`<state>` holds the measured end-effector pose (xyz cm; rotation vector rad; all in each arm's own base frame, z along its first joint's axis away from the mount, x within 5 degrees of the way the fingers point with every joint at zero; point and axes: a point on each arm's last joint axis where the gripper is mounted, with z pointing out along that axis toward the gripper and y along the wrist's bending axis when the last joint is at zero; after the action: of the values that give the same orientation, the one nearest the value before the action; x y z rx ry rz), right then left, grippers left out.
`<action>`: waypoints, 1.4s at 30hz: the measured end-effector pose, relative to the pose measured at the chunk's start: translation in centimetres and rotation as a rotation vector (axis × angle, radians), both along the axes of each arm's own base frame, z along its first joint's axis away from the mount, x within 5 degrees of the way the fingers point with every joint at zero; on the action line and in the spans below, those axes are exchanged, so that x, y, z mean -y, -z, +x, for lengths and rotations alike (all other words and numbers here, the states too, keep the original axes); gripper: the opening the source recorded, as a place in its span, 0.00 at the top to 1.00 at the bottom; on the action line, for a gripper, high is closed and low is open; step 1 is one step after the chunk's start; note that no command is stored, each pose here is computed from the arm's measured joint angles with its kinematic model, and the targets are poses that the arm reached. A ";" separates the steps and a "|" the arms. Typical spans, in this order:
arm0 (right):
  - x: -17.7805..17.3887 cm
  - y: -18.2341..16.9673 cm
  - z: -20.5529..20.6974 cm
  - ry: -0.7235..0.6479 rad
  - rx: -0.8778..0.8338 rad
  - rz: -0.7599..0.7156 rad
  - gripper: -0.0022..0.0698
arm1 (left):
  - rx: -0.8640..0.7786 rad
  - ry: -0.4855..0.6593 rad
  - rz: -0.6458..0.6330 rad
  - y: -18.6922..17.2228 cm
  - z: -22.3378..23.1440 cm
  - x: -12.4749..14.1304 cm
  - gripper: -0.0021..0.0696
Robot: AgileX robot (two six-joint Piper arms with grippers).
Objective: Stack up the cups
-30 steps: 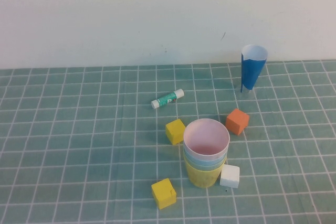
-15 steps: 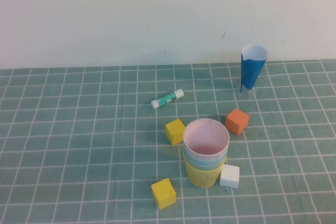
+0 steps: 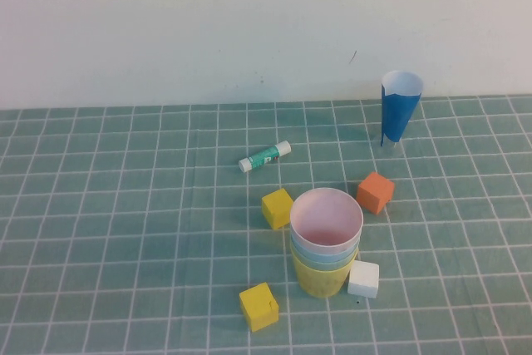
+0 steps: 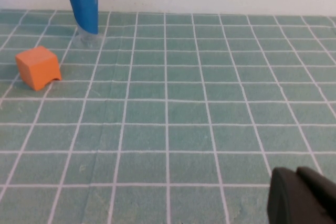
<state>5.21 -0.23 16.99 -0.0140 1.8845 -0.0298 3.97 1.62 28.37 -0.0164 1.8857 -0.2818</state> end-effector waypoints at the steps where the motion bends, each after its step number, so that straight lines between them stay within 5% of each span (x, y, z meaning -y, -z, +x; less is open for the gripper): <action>1: 0.0 0.0 0.0 0.000 0.000 0.000 0.97 | 0.000 0.000 0.000 0.0 0.0 0.0 0.97; 9: 0.0 0.0 0.0 0.000 0.000 -0.002 0.97 | -0.012 0.021 0.067 1.7 0.4 0.6 0.97; 14: 0.0 0.0 0.0 0.000 0.000 -0.004 0.97 | 0.146 0.076 0.101 2.1 0.9 2.1 0.97; 21: 0.0 0.0 0.0 0.001 -0.001 -0.006 0.97 | 0.290 -0.070 0.057 5.1 2.1 2.2 0.97; 29: 0.0 0.0 0.0 0.001 -0.001 -0.006 0.97 | 0.254 -0.162 0.051 8.9 1.8 1.7 0.97; 36: 0.0 0.0 0.0 0.001 -0.001 -0.006 0.97 | 0.114 -0.111 0.213 10.4 1.5 1.7 0.97; 42: 0.0 0.0 0.0 0.001 -0.001 -0.006 0.97 | 0.072 -0.089 0.225 10.7 1.3 1.9 0.97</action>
<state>5.21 -0.25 16.98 -0.0177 1.8858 -0.0360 5.30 -0.25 17.66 0.0609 1.8296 -0.0085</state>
